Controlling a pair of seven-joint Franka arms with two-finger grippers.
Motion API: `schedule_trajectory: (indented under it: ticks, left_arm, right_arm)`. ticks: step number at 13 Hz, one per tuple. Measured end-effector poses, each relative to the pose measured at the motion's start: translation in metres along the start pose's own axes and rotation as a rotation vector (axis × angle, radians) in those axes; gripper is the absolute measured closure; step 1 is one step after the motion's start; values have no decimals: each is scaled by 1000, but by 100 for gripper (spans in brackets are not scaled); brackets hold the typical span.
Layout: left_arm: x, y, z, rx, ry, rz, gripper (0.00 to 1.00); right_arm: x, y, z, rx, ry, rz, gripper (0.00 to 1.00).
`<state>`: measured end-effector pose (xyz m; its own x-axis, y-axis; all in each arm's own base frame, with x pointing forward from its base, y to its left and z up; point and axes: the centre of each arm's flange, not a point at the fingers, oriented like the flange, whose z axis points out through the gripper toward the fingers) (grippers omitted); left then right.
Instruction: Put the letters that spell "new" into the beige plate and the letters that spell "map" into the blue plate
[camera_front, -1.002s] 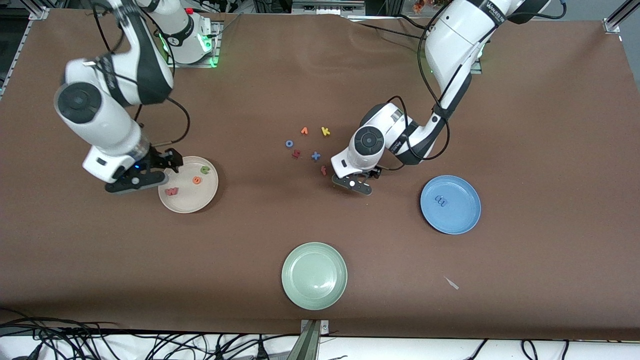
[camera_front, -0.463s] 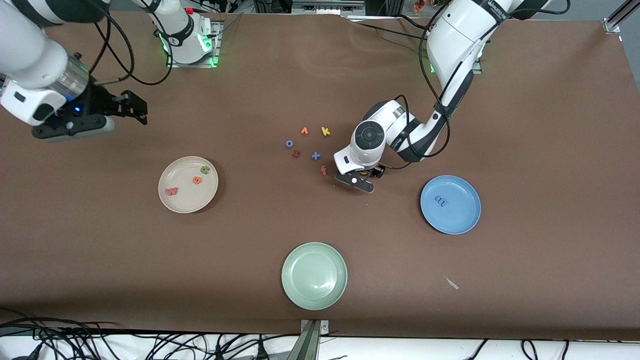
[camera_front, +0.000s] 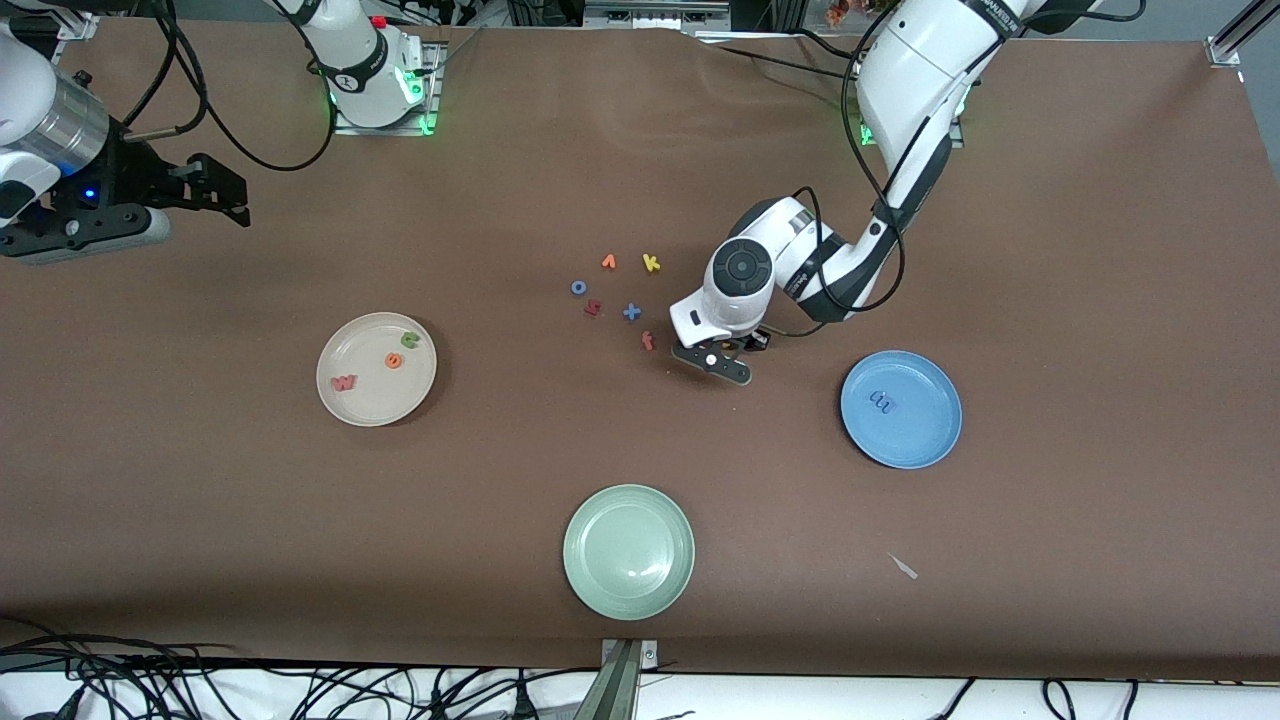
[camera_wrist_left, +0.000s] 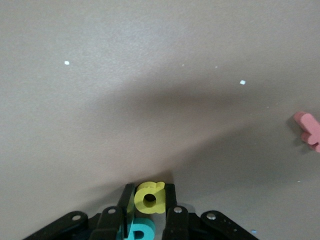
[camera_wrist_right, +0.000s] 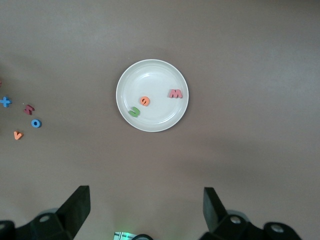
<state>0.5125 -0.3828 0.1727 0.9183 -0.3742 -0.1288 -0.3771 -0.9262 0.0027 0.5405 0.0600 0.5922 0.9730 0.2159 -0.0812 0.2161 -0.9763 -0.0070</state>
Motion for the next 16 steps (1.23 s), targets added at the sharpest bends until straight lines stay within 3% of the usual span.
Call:
schedule_trajectory:
  ticks: [4, 9, 13, 16]
  left_arm:
    - [9, -18, -26, 9, 13, -30, 71]
    - [12, -122, -90, 51, -41, -94, 71]
    - [-1, -238, -76, 32, -88, -69, 71]
    - [-20, -280, -53, 71, -120, -44, 71]
  right_arm:
    - [3, 0, -3, -1, 8, 0, 0]
    - [4, 14, -14, -2, 30, 22, 0]
    - [3, 22, -23, -4, 49, 35, 0]
    - [10, 22, -26, -7, 59, 35, 0]
